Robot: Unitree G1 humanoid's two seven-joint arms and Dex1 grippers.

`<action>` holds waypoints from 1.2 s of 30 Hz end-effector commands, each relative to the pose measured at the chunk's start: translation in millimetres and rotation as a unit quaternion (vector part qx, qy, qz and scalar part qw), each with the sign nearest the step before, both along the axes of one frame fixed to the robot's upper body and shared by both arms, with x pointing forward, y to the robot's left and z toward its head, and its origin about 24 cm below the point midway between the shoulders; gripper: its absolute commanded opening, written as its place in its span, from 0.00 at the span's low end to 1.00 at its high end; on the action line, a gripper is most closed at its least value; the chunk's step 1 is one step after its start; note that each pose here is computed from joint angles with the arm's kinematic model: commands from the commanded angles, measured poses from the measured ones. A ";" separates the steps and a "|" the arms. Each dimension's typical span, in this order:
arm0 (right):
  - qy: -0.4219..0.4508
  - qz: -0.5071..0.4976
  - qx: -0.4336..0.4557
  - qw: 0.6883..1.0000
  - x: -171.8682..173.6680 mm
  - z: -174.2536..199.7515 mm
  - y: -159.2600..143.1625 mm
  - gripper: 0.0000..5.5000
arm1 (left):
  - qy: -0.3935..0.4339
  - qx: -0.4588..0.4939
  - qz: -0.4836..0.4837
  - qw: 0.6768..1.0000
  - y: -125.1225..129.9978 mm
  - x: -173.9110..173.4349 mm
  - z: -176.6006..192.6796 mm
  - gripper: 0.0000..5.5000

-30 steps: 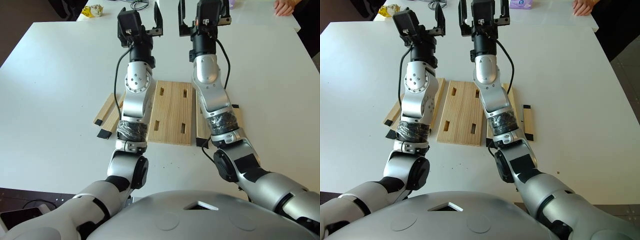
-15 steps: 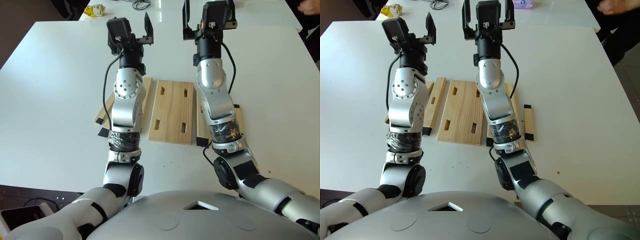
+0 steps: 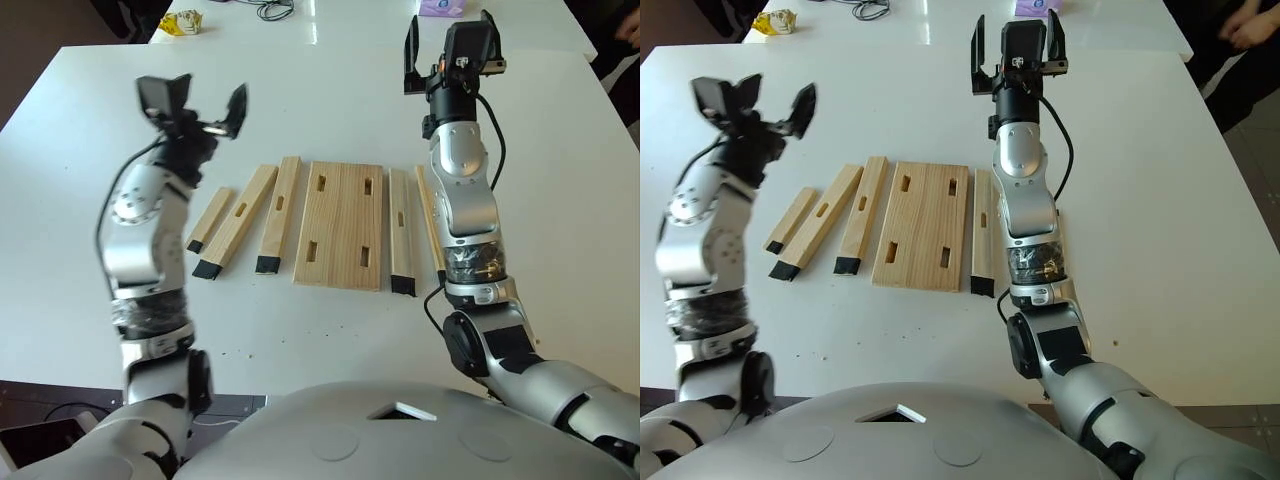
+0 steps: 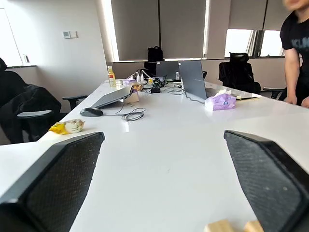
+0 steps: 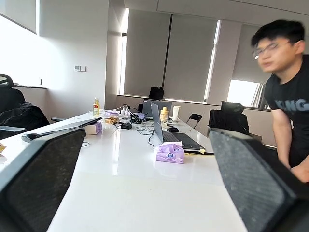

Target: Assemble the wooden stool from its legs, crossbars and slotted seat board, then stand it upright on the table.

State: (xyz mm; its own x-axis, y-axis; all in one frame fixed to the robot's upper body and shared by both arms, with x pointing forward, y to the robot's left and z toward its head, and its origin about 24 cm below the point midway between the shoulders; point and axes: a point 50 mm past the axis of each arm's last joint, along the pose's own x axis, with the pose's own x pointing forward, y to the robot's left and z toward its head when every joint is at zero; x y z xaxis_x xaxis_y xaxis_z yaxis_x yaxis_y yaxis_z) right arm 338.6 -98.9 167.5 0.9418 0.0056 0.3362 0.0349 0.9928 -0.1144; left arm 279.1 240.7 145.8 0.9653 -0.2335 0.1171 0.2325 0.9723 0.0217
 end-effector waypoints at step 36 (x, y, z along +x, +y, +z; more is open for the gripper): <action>0.033 -0.020 -0.017 0.999 -3.7 -15.7 -22.0 0.85 | 0.272 0.098 -0.124 0.949 79.2 -51.1 -98.9 0.79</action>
State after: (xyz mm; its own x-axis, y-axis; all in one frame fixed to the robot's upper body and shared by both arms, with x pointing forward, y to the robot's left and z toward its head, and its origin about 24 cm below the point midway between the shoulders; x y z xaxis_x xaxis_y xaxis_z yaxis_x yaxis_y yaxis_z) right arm 336.7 -118.9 152.4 0.9597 -0.0175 0.2805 0.0622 0.9865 -0.1512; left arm 228.0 319.3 42.8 0.7958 -0.4134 -0.4425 0.4610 0.8874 0.0000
